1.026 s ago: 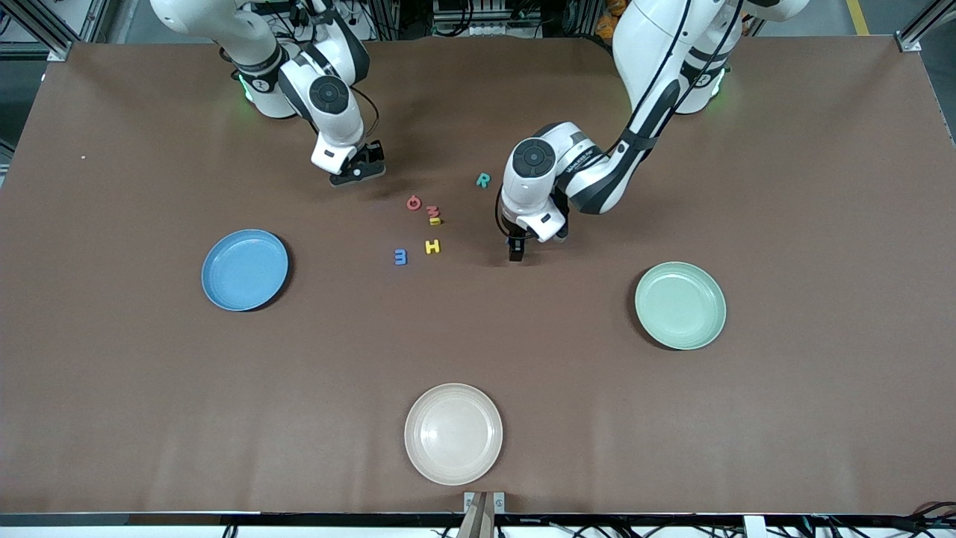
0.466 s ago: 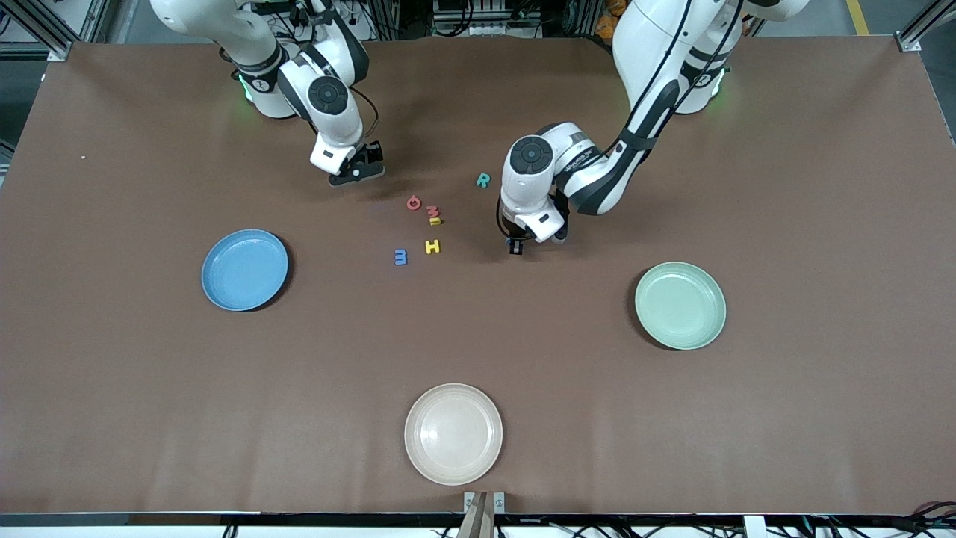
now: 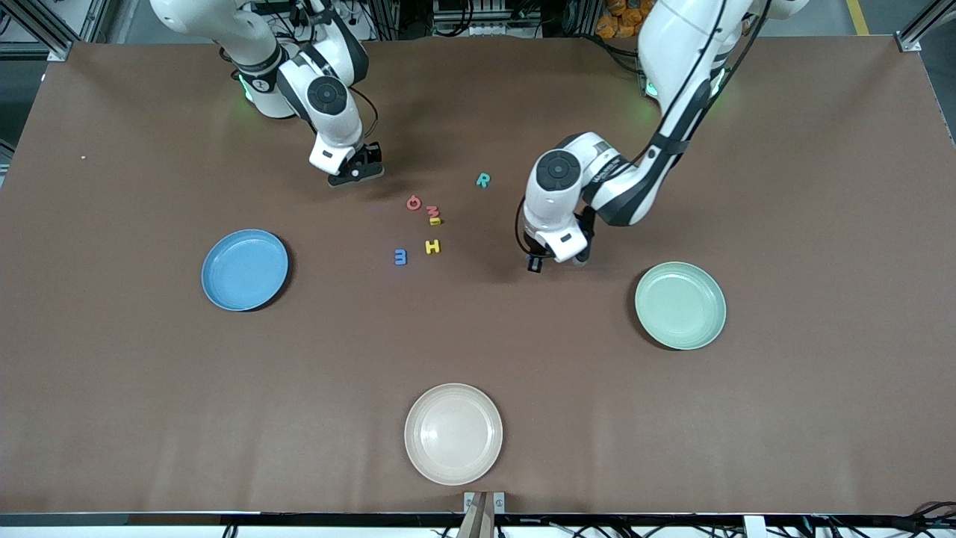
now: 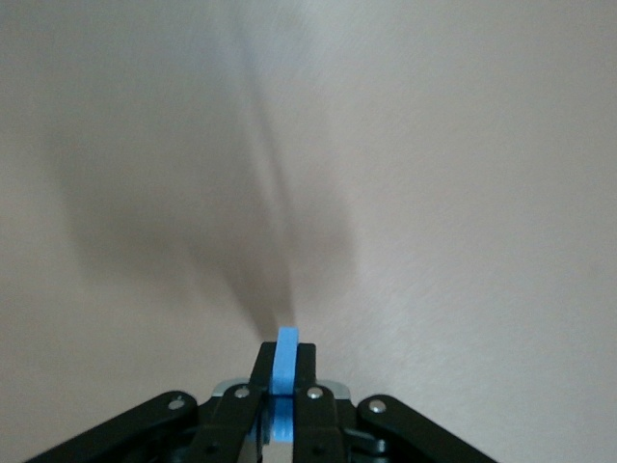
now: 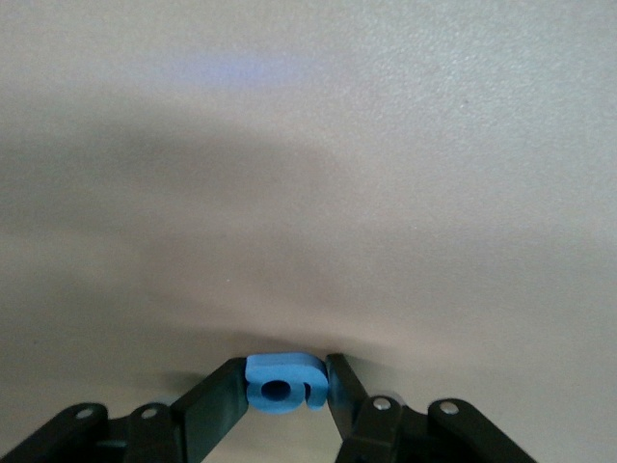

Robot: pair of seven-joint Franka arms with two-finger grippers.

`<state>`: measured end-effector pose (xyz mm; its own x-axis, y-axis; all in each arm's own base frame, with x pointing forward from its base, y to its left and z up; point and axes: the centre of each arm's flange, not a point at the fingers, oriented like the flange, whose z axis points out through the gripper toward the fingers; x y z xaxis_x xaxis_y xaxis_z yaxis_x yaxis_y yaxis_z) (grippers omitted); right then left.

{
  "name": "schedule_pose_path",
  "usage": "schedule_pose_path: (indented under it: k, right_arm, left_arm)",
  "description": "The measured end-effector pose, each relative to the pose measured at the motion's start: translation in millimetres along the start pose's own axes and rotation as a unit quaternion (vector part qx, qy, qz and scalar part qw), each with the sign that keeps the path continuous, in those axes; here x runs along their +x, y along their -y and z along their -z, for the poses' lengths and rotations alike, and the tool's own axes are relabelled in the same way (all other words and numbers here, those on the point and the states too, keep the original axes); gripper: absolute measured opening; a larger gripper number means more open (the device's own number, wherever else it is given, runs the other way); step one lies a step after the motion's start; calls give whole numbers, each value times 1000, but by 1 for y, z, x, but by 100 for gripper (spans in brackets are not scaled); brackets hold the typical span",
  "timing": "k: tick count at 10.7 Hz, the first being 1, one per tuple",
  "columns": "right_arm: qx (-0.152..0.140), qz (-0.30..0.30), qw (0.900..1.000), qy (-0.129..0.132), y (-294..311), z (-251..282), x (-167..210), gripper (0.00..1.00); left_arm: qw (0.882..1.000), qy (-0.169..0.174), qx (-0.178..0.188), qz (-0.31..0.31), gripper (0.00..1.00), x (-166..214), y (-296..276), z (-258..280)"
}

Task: Sort upper and lower case letters into plates
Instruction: 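Grasp the blue letter with the right gripper while the left gripper grasps M, then drop the blue letter on the blue plate while the left gripper drops M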

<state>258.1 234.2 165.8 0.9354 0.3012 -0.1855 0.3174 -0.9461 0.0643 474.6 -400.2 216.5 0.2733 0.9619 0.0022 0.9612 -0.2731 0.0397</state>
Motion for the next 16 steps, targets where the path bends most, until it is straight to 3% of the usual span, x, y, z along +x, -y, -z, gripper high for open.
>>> schedule_pose_path:
  k: [2, 4, 7, 11, 14, 16]
  right_arm:
    - [0, -13, 1000, 11, -7, 4, 8, 41]
    - [-1, -20, 999, 38, -23, 12, 21, 37]
    - [11, -28, 999, 44, -56, 15, 35, 37]
    - [30, -46, 997, 50, -102, 41, 69, 37]
    - [48, -82, 995, 26, -176, 68, 99, 37]
    - [35, -95, 995, 13, -211, 76, 105, 37]
  left_arm:
    - [999, -10, 4, -51, 10, 18, -8, 18]
    - [993, -20, 14, -117, 10, 43, -16, 38]
    - [978, -26, 39, -203, 10, 103, -33, 79]
    - [942, -1, 74, -326, 10, 201, -47, 125]
    - [906, 15, 82, -414, 10, 276, -46, 127]
    - [880, 28, 89, -465, 10, 319, -40, 120]
